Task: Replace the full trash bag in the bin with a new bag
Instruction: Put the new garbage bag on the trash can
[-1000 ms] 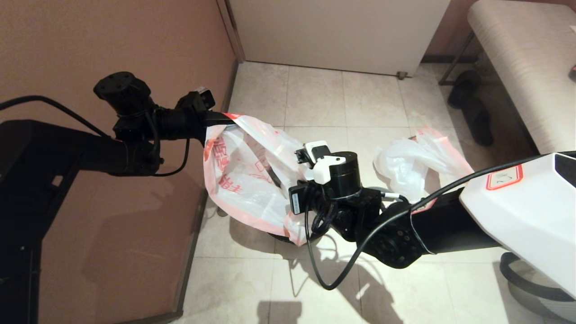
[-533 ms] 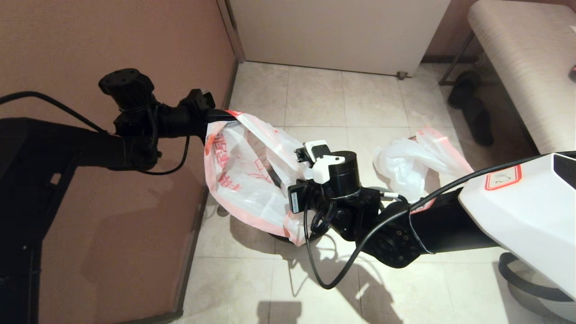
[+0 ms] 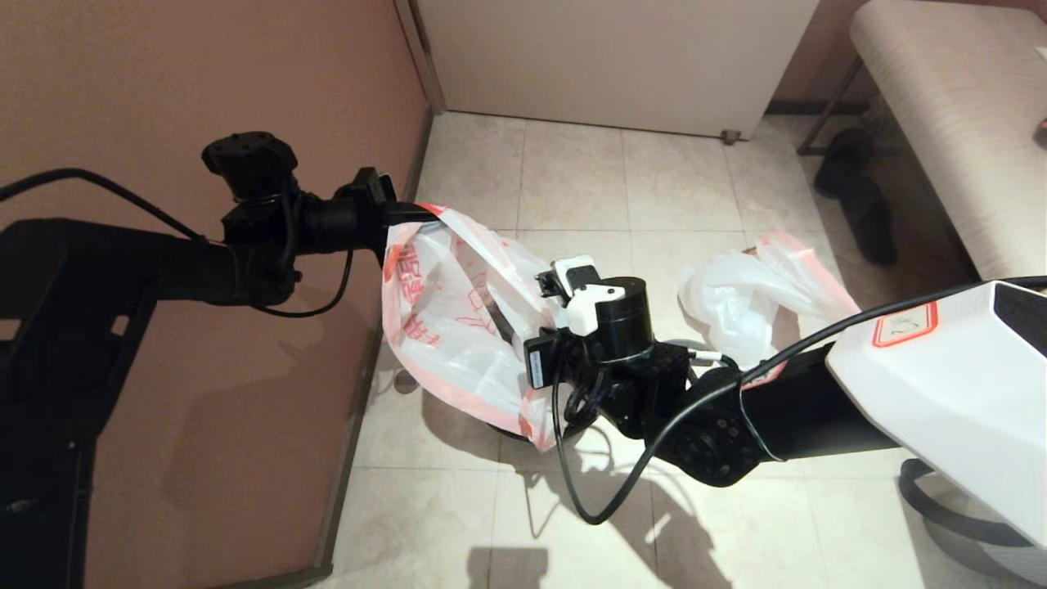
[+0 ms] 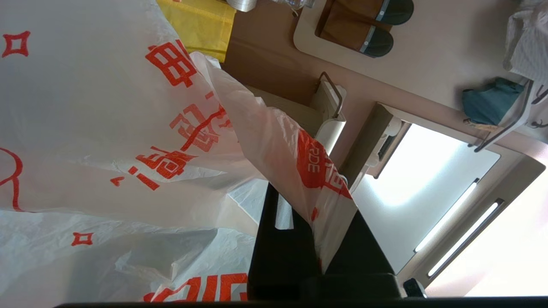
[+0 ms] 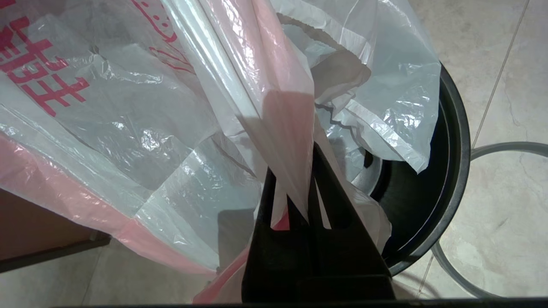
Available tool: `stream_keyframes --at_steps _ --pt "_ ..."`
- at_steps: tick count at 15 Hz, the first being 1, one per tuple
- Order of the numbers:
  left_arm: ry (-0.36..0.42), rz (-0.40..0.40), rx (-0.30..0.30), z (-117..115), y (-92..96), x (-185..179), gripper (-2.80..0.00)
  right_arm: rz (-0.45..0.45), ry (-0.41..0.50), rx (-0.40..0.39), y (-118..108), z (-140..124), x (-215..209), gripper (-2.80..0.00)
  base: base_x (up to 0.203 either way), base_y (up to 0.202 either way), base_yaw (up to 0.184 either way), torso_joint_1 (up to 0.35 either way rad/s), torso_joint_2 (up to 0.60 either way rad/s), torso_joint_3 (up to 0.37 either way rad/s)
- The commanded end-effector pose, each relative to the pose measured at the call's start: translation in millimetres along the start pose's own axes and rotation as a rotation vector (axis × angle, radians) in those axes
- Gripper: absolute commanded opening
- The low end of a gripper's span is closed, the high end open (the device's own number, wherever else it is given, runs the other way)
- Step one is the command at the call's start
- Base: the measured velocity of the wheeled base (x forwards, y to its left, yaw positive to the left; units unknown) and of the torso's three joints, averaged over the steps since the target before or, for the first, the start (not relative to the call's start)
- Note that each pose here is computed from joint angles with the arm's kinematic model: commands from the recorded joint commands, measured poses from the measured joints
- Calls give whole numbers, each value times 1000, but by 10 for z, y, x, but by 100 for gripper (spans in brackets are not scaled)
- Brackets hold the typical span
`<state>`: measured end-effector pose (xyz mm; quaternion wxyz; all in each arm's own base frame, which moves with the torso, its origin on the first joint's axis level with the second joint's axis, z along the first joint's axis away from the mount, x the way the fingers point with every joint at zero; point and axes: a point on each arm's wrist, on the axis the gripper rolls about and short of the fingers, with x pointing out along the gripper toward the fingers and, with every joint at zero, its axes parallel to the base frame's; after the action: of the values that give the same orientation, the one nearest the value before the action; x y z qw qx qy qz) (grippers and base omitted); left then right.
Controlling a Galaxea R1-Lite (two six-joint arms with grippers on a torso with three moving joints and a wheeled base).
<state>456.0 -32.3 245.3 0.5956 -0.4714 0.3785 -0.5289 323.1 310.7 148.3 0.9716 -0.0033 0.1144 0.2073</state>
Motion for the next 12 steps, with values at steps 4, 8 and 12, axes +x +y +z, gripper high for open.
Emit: stream_keyframes --at_steps 4,8,12 --pt "-95 36 -161 142 147 -3 -280 -3 4 16 -1 -30 22 -280 0 0 0 0 0 0" --pt "-103 53 -151 138 80 74 -280 -7 3 17 -19 -24 26 -280 0 0 0 0 0 0" --pt "-106 63 16 83 -28 26 -280 -13 6 22 -44 -34 42 -280 0 0 0 0 0 0"
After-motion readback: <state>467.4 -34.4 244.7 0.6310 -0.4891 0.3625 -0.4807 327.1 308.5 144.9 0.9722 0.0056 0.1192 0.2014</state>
